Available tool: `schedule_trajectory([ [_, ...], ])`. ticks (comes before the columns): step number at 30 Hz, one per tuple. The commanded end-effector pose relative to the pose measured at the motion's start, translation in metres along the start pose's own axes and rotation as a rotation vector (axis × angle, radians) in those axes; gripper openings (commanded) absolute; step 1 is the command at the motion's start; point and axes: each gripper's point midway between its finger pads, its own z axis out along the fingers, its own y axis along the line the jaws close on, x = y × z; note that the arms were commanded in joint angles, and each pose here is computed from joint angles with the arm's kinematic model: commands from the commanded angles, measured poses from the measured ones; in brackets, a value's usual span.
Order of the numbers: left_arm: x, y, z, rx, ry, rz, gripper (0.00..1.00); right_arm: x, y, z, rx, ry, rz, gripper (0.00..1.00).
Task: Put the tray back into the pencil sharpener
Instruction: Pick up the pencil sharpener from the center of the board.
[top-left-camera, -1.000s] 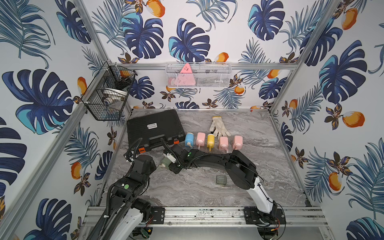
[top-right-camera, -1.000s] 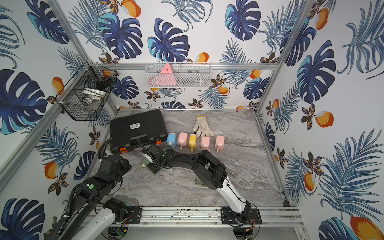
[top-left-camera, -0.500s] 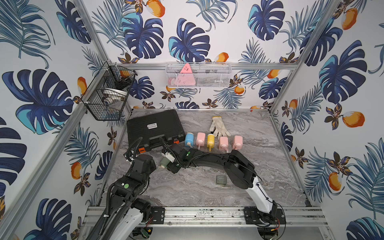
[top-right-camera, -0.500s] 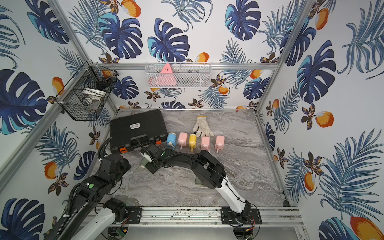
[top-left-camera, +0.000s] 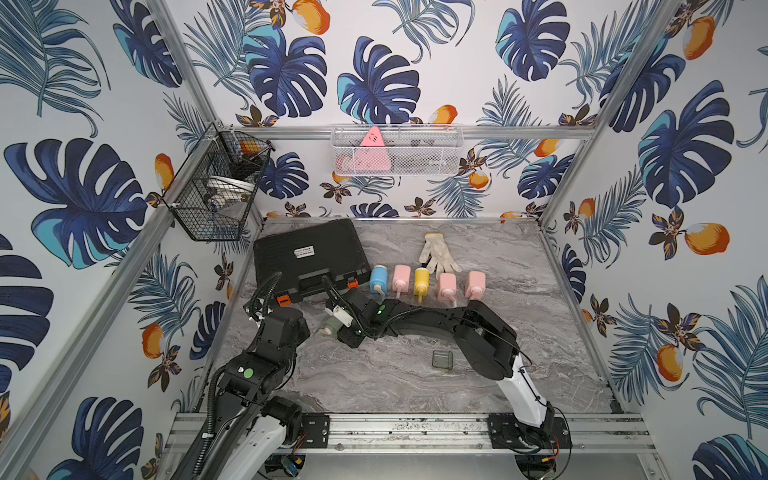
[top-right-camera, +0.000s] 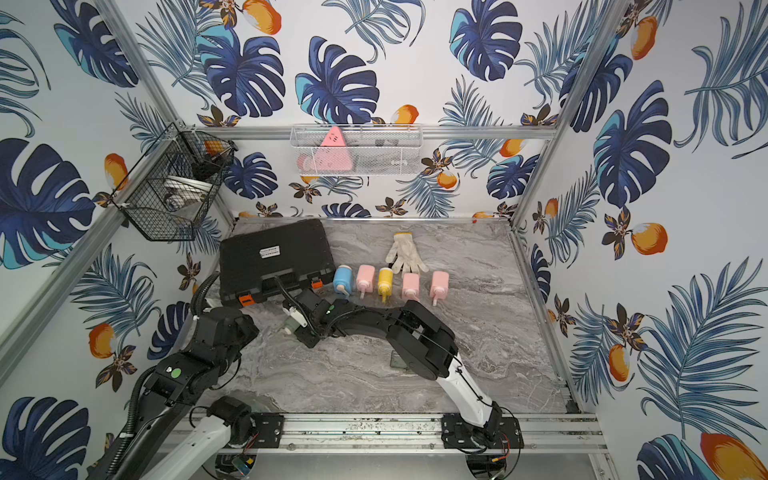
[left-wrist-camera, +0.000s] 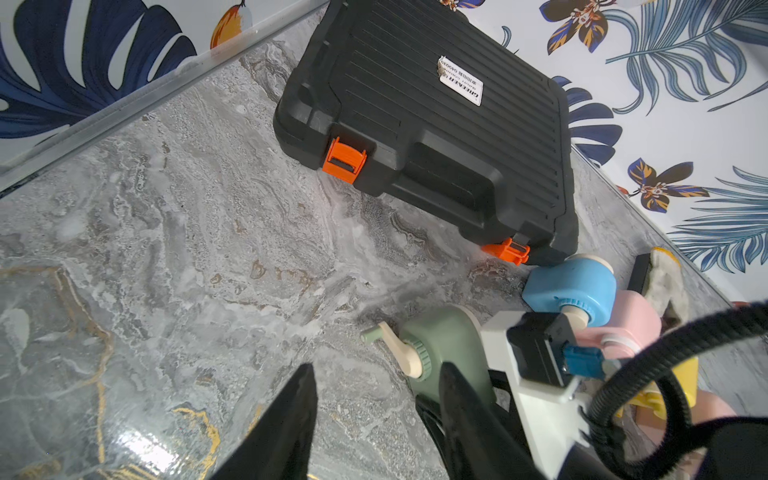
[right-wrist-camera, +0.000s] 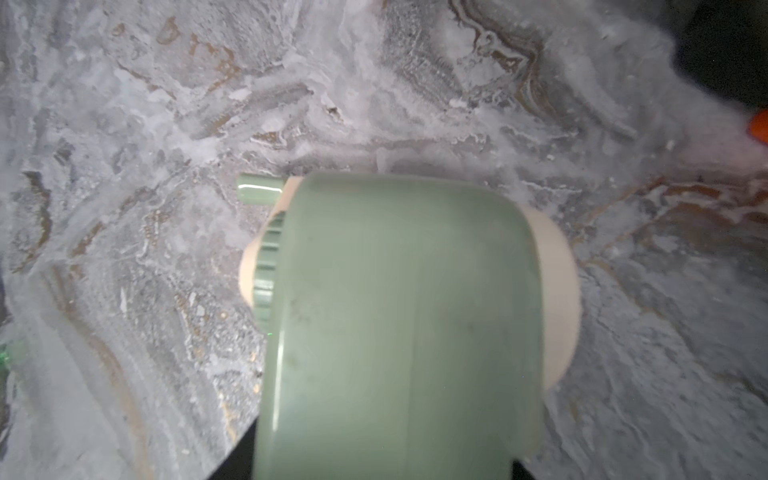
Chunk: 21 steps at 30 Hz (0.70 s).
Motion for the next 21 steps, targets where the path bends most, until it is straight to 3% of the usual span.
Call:
schedule_trajectory([
  [1,-0.008,-0.004,-0.006,0.007,-0.013,0.050,0.53,-0.033,-0.001,-0.026,0.020,-0.152,-0.042,0.18],
  [7,-0.006,-0.037,-0.025,0.147,0.087,0.240,0.59,-0.045,-0.004,-0.094,0.082,-0.364,-0.098,0.08],
  [10,-0.001,-0.056,-0.042,0.252,0.162,0.331,0.70,-0.034,-0.005,-0.123,0.131,-0.452,-0.147,0.04],
  [14,0.011,-0.092,-0.066,0.467,0.257,0.408,0.83,-0.023,-0.003,-0.162,0.196,-0.560,-0.221,0.00],
  [18,0.035,-0.126,-0.083,0.669,0.410,0.462,0.90,-0.015,0.011,-0.191,0.249,-0.686,-0.344,0.00],
  [21,0.046,-0.126,-0.077,0.665,0.481,0.553,0.93,-0.012,0.020,-0.207,0.249,-0.751,-0.387,0.00],
])
